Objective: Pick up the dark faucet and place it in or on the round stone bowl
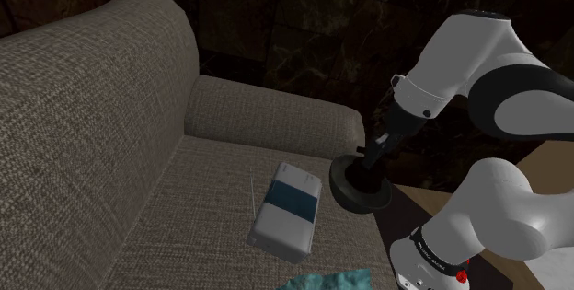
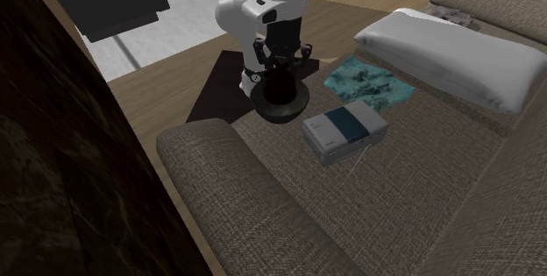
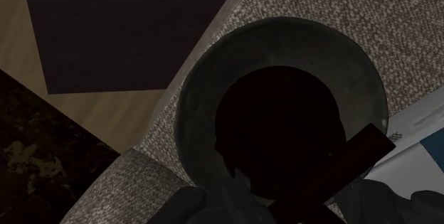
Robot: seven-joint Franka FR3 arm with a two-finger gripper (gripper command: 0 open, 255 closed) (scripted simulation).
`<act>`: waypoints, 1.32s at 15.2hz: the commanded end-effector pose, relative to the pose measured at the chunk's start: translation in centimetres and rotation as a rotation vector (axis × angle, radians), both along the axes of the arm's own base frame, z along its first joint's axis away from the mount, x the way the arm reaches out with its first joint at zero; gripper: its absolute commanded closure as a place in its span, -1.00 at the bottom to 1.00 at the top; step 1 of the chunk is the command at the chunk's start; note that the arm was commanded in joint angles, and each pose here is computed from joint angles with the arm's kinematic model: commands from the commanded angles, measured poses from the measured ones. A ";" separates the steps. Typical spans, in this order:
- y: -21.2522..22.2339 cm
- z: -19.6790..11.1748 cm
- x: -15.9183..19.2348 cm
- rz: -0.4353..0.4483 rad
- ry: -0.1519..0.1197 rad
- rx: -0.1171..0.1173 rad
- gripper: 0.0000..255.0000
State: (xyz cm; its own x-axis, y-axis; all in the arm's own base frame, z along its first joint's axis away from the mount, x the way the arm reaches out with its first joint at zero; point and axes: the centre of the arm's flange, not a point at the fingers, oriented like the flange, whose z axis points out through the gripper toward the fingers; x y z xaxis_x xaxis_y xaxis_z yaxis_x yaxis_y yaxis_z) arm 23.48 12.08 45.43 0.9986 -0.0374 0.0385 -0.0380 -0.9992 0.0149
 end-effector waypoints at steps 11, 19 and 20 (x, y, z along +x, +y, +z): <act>0.0 2.6 -0.1 0.000 -0.001 0.000 -1.00; 0.1 5.0 -0.2 0.000 -0.001 0.000 -1.00; 0.1 5.0 -0.2 0.000 -0.001 0.000 -1.00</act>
State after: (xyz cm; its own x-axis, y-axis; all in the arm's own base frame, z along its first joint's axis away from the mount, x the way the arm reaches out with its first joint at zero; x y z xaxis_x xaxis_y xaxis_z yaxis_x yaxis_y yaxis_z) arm 23.29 12.16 50.41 0.9985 -0.0374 0.0391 -0.0380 -0.9992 0.0147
